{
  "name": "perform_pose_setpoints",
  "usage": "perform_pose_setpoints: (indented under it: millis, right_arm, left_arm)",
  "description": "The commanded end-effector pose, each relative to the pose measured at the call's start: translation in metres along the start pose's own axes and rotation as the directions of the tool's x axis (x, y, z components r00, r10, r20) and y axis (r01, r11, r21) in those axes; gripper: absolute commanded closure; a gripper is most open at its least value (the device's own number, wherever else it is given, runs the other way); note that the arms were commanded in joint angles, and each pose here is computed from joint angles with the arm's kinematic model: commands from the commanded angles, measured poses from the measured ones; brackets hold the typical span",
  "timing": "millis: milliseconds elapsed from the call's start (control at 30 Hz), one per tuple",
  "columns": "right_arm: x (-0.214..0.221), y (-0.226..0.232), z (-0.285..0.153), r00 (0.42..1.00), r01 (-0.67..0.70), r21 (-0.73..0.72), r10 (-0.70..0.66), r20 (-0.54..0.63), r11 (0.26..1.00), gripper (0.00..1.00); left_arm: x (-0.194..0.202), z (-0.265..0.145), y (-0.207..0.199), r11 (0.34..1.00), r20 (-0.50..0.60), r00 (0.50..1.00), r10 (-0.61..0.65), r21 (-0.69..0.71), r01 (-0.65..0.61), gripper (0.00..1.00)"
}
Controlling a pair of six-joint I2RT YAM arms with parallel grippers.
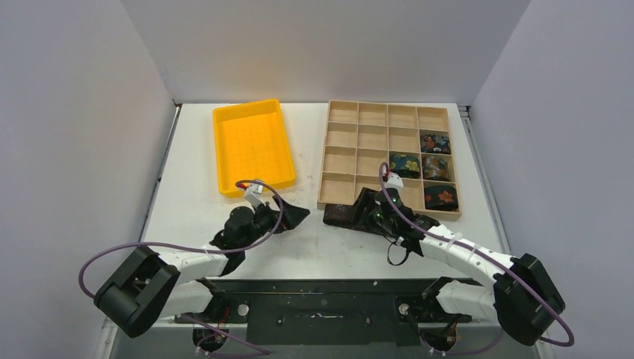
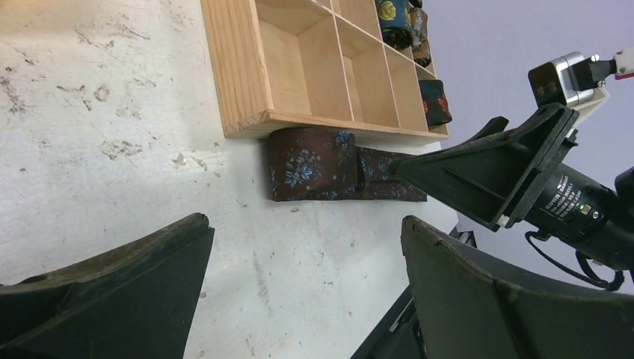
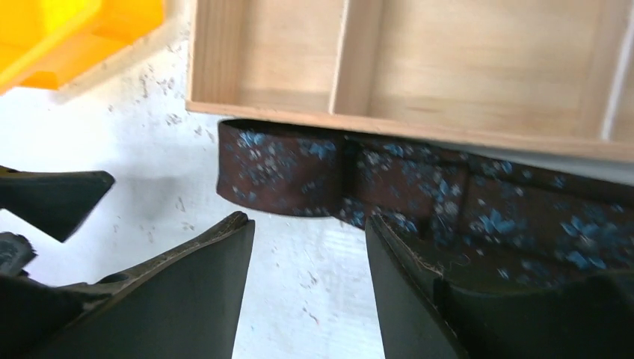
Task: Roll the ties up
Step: Roll the tie at the center of the board.
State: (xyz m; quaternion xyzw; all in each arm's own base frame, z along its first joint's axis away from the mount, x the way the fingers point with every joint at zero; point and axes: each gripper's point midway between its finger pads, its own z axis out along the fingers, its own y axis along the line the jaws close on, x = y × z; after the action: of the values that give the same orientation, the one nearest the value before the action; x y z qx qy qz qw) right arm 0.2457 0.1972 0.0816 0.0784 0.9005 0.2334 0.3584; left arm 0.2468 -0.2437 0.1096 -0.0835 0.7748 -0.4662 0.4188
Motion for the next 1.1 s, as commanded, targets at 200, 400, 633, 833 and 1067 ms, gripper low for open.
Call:
perform_pose_setpoints:
  millis: [200,400,633,833,1067]
  right_arm:
    - [-0.031,0.031,0.03,0.997,-0.058,-0.136,0.065,0.049,0.989,0.49]
    - [-0.018,0.012,0.041,0.998,-0.067,-0.096,0.068,0.007,0.993,0.54]
    - [0.002,-0.013,0.045,0.997,-0.073,-0.052,0.071,-0.034,0.996,0.57]
    - [0.01,-0.025,0.044,0.997,-0.061,-0.028,0.06,-0.047,0.998,0.58]
    - [0.015,-0.035,0.045,0.996,-0.067,-0.02,0.066,-0.06,0.998,0.59]
  left_arm:
    - [0.006,0.026,-0.014,0.994,-0.098,0.994,-0.04,0.102,0.05,0.1]
    - [0.02,0.043,-0.017,0.986,-0.173,0.983,-0.065,0.142,0.091,0.22]
    - [0.035,0.059,-0.018,0.979,-0.237,0.968,-0.075,0.165,0.117,0.27]
    - [0.043,0.068,-0.014,0.983,-0.261,0.963,-0.069,0.144,0.109,0.32]
    - [0.057,0.086,-0.013,0.995,-0.305,0.952,0.008,0.098,0.023,0.36]
